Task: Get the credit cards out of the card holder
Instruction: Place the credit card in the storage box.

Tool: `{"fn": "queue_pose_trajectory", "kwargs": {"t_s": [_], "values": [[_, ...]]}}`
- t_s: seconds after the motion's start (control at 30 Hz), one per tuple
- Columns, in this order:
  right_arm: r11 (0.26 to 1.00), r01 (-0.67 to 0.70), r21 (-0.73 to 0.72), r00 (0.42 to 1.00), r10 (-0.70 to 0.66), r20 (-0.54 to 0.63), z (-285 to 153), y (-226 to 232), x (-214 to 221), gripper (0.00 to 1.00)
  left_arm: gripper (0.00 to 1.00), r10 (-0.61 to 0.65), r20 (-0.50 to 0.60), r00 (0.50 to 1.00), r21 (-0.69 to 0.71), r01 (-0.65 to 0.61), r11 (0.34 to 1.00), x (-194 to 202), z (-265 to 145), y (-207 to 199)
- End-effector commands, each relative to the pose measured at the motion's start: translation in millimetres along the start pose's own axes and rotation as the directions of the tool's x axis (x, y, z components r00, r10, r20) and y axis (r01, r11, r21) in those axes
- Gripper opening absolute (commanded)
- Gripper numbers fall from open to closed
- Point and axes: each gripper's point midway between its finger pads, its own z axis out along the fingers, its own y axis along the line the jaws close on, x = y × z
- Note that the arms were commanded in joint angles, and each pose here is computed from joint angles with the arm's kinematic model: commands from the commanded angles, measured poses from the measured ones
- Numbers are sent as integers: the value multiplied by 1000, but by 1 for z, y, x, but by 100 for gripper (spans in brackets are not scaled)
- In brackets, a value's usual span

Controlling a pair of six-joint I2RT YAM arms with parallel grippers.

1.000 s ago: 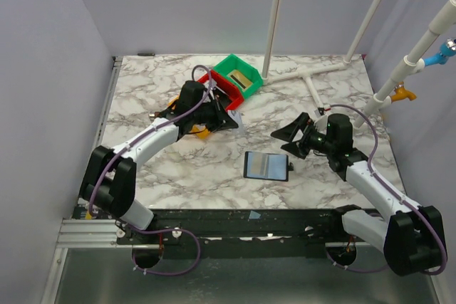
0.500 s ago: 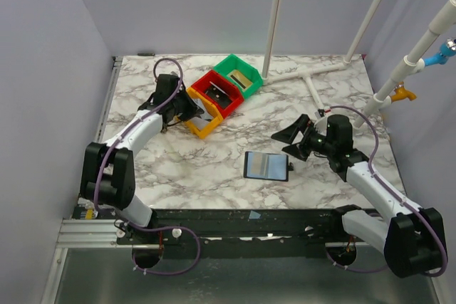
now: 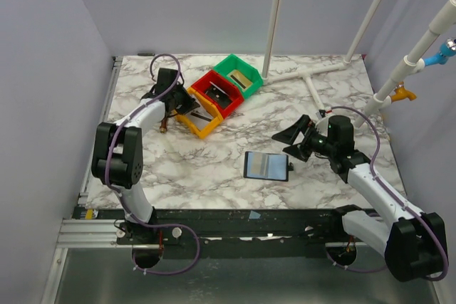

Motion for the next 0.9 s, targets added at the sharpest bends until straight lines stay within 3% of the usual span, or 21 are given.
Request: {"fn": "queue_pose_trajectory", "kwargs": {"t_s": [0.0, 0.3, 0.5, 0.87], "values": [[1000, 22, -5, 999, -22, 26, -4, 9, -8, 100, 0, -52, 40, 998, -22, 53, 998, -13, 13, 3], [1000, 25, -13, 999, -25, 29, -6, 12, -8, 100, 1, -77, 43, 996, -41, 79, 996, -15, 25, 8], [1000, 26, -10, 999, -25, 30, -7, 13, -9, 100, 30, -77, 47, 996, -48, 79, 996, -16, 23, 8], [999, 31, -6, 999, -31, 26, -7, 12, -8, 100, 64, -34, 72, 997, -4, 34, 999, -23, 1, -9]]}}
